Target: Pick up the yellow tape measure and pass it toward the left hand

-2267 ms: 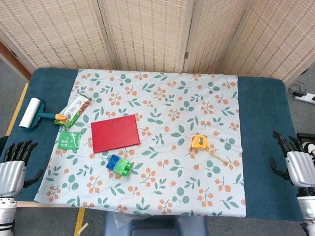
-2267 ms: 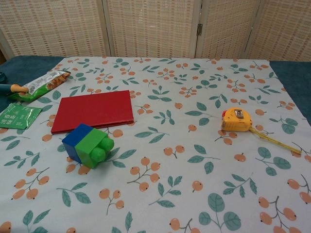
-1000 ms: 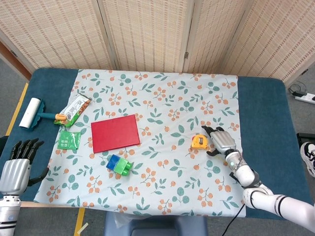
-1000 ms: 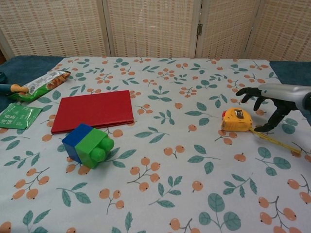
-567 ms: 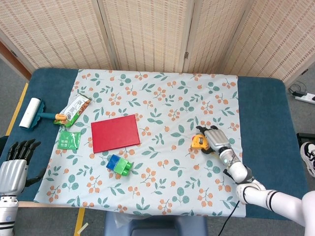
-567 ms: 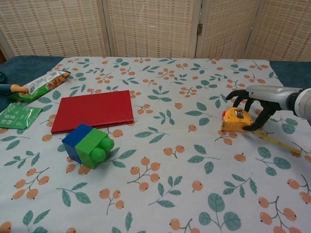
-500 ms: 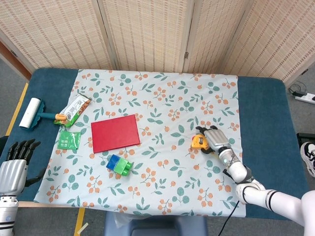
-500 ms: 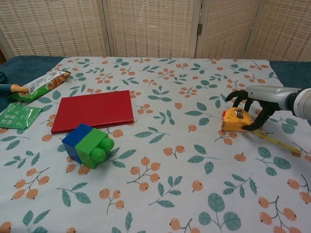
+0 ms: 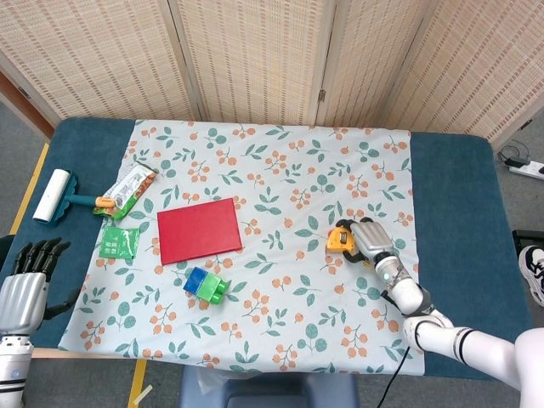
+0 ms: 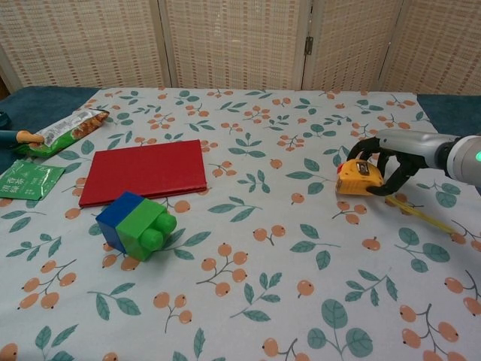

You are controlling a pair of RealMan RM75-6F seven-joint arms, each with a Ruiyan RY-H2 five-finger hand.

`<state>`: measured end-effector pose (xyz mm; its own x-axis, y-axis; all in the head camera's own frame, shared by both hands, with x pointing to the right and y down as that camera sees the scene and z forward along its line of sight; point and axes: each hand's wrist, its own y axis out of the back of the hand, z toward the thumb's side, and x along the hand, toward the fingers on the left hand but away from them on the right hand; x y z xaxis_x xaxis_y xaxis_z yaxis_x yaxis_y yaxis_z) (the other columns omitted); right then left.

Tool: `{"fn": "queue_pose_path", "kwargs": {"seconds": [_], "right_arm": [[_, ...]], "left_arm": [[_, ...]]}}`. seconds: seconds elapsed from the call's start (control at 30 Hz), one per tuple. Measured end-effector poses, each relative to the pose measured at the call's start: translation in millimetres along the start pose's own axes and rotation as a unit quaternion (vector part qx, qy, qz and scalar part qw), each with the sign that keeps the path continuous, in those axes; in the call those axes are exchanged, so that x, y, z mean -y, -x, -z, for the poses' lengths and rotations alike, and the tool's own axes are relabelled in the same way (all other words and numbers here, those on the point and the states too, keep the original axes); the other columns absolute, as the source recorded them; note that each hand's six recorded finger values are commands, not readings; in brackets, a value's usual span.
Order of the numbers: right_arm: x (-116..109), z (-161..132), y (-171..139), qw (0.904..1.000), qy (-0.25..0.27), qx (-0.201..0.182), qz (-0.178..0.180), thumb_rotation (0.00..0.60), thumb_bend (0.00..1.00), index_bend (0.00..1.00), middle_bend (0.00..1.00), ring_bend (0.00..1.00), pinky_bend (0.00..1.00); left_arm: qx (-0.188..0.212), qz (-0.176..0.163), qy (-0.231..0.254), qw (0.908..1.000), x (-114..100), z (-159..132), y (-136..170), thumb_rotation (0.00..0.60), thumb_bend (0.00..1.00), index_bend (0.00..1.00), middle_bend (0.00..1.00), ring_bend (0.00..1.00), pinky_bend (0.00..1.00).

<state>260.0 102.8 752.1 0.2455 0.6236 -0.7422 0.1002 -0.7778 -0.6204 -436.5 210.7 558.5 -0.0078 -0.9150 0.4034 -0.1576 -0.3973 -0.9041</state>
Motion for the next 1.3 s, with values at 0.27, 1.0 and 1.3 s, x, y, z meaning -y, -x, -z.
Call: {"fn": "queue_pose_path", "kwargs": {"seconds": [0.27,1.0,1.3], "right_arm": [[-7.6,-15.4,-14.4,0.9901,0.137,-0.025,0.02,0.6,0.51,0.47,0.45,0.45,0.18],[13.7,-113.2,-21.8,0.9073,0.38,-0.178,0.033,0.6,0.51,0.47,0.44,0.45,0.18],[16.1,-133.7,-16.4,0.9048,0.373,-0.203,0.035,0.6,0.51,0.47,0.44,0.45,0.18]], "left_arm": [[0.064,0.013,0.065,0.9957,7.4,-51.9,-31.3,0.6,0.33,0.18,0.13,0.1,0.06],[0.212,0.066,0.144,0.9643,38.3,-225.9,-83.7,0.6,0.32,0.1,0.12,0.08,0.03],[0.239,0.079,0.14,0.9577,55.9,-267.9,-84.0,0.6,0.32,0.09,0.12,0.08,0.03]]}}
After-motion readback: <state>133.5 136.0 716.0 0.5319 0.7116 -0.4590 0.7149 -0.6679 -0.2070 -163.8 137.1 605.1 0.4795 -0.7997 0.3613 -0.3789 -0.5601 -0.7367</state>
